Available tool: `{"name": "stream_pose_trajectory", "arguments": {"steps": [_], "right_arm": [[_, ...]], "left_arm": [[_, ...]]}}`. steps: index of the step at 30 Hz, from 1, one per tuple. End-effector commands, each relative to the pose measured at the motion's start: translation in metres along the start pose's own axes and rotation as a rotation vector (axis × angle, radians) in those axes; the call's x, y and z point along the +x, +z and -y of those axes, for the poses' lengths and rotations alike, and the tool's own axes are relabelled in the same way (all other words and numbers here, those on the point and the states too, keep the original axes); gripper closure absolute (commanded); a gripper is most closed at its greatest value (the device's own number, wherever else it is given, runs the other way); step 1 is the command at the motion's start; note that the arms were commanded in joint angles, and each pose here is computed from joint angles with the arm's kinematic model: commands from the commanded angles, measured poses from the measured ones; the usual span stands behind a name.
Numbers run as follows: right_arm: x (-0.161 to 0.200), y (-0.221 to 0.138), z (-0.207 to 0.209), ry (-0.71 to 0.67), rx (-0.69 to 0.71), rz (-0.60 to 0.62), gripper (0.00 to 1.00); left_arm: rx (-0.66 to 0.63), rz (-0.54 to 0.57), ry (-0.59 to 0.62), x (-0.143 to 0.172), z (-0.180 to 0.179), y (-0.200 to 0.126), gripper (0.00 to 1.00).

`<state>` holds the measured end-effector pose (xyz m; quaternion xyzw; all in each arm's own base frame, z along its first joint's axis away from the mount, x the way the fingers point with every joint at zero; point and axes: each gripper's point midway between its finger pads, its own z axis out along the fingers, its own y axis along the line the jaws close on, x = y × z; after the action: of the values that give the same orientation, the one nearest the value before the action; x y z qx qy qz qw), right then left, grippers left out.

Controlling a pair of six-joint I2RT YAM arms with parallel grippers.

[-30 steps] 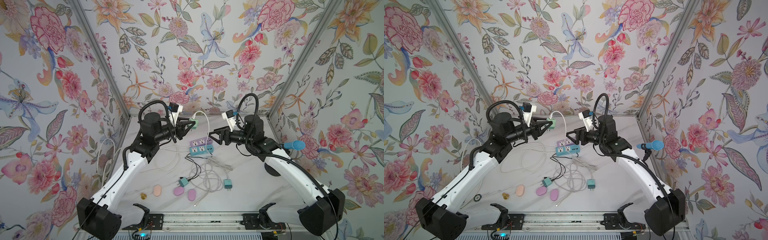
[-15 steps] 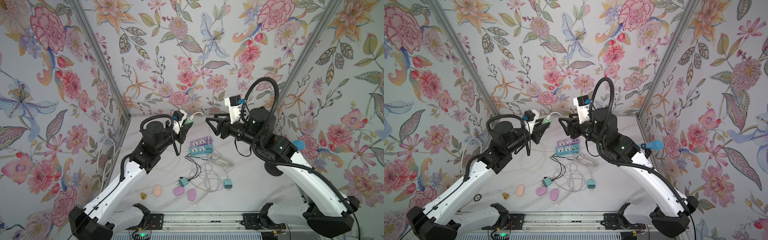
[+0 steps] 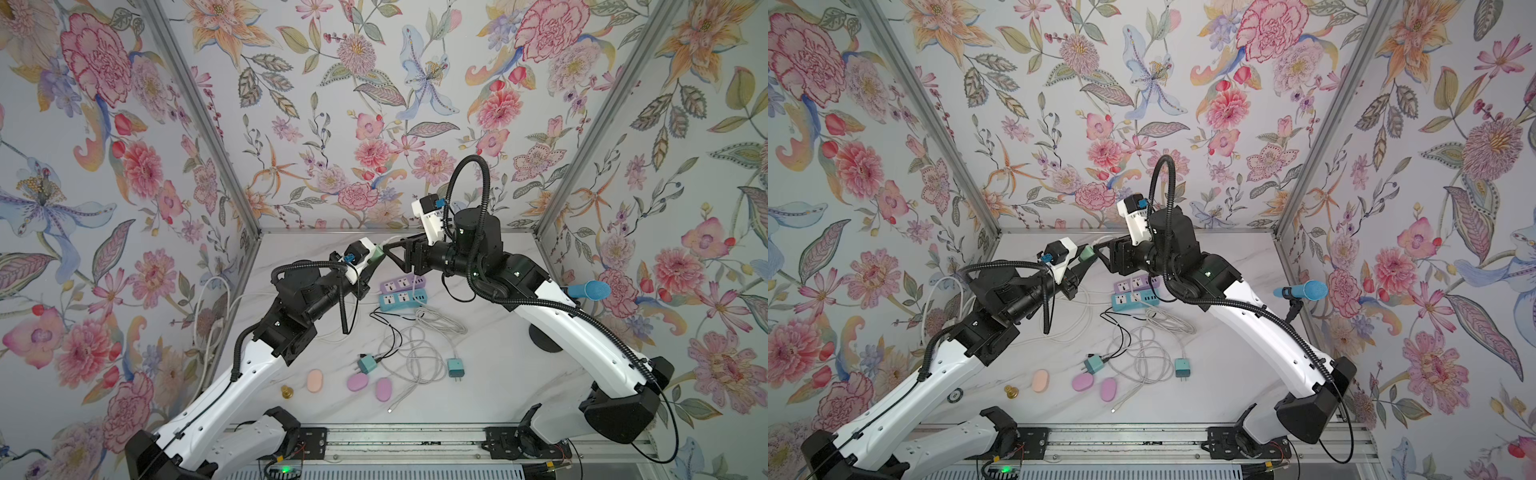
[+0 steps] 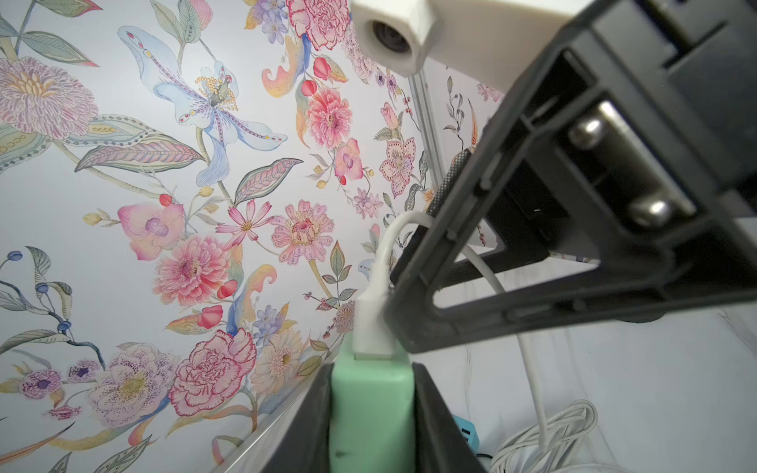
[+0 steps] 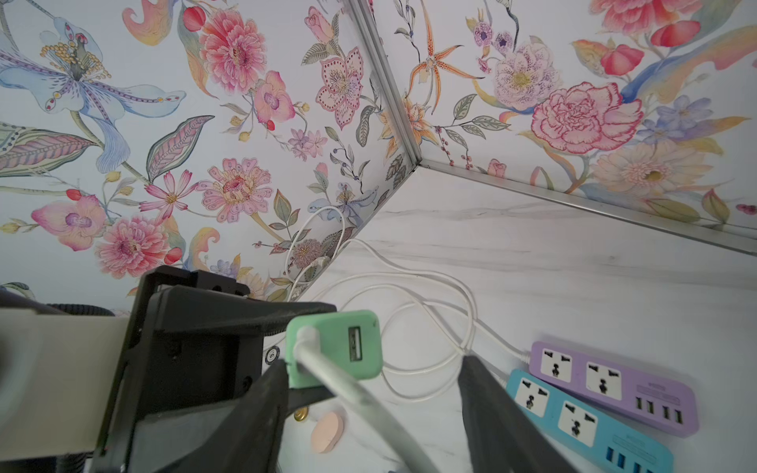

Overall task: Charge the bluetooth headset
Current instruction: Pick up the plug from the center of the board.

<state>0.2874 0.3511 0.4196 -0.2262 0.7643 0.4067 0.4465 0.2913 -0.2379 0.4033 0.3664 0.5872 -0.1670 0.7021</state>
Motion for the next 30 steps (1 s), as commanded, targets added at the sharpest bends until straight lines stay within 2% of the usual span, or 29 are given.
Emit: {"name": "stream_pose_trajectory", "arguments": {"steps": [1,7,10,12,14,18,22,30], "right_arm": [[-0.010,-0.018,-0.010,-0.014,0.008,0.041,0.35],[-0.019,-0.065,0.000,-0.080,0.152,0.109,0.32],[-0.005,-0.068,-0.016,-0.155,0.128,0.076,0.41],[0.013,-0.060,-0.034,-0.203,0.067,0.019,0.53],[0.028,-0.053,-0.049,-0.232,0.023,-0.030,0.57],[0.042,-0.035,-0.054,-0.160,-0.006,-0.085,0.45],[0.036,-0.025,-0.044,-0.070,-0.004,-0.093,0.39],[0.016,-0.016,-0.025,-0.016,0.005,-0.036,0.31]], "left_arm": [[0.014,0.064,0.042,-0.020,0.001,0.001,1.00],[0.014,0.060,0.045,-0.017,0.001,0.003,1.00],[0.019,0.055,0.046,-0.016,0.002,0.005,1.00],[0.022,0.051,0.047,-0.015,0.002,0.007,1.00],[0.026,0.048,0.046,-0.015,0.002,0.009,1.00],[0.035,0.053,0.038,-0.017,0.003,0.010,1.00],[0.033,0.056,0.035,-0.016,0.004,0.007,1.00],[0.055,0.065,0.023,-0.014,0.010,0.003,1.00]]}}
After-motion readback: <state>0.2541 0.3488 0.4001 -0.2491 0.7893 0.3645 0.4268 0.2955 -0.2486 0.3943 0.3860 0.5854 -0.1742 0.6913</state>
